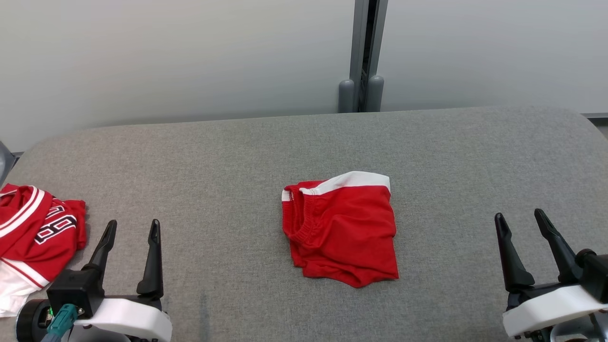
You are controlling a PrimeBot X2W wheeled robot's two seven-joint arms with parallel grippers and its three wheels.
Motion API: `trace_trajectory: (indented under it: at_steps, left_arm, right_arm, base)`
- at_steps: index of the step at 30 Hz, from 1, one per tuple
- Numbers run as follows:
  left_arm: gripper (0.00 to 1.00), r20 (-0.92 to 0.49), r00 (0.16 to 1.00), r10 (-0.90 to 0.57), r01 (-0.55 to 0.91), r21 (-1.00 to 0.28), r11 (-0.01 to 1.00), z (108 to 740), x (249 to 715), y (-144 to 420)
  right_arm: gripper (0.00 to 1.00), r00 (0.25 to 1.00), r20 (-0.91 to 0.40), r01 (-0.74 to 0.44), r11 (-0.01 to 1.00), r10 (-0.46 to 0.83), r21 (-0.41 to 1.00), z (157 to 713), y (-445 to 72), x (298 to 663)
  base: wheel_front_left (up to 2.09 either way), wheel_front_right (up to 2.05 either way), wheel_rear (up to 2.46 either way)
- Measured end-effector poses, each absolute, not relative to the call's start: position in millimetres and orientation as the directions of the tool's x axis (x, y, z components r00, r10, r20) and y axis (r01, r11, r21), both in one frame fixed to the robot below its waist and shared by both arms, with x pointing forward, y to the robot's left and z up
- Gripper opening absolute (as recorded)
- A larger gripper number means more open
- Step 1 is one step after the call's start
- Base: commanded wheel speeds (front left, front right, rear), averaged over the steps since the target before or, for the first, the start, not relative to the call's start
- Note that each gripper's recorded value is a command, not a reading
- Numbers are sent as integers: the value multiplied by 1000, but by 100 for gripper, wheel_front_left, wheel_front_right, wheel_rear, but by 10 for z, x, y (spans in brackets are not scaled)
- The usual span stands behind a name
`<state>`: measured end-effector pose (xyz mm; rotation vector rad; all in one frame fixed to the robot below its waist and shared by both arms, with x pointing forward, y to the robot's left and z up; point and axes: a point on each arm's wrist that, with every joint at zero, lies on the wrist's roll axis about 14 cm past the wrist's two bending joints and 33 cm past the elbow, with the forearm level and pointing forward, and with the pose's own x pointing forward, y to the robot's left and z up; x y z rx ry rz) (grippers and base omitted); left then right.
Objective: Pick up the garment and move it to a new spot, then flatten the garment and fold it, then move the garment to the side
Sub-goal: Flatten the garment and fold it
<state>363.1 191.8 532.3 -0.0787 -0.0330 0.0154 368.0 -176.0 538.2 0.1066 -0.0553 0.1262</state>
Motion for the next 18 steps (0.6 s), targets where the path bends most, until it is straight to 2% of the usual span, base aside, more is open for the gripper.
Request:
trace_trajectory:
  at_steps: [18]
  left_arm:
    - [100,5,1000,17,-17,-76,997,5270,3615,1920]
  right_arm:
    - [100,990,52,-138,984,132,117,5347,-1717,3681]
  base:
    - [0,0,0]
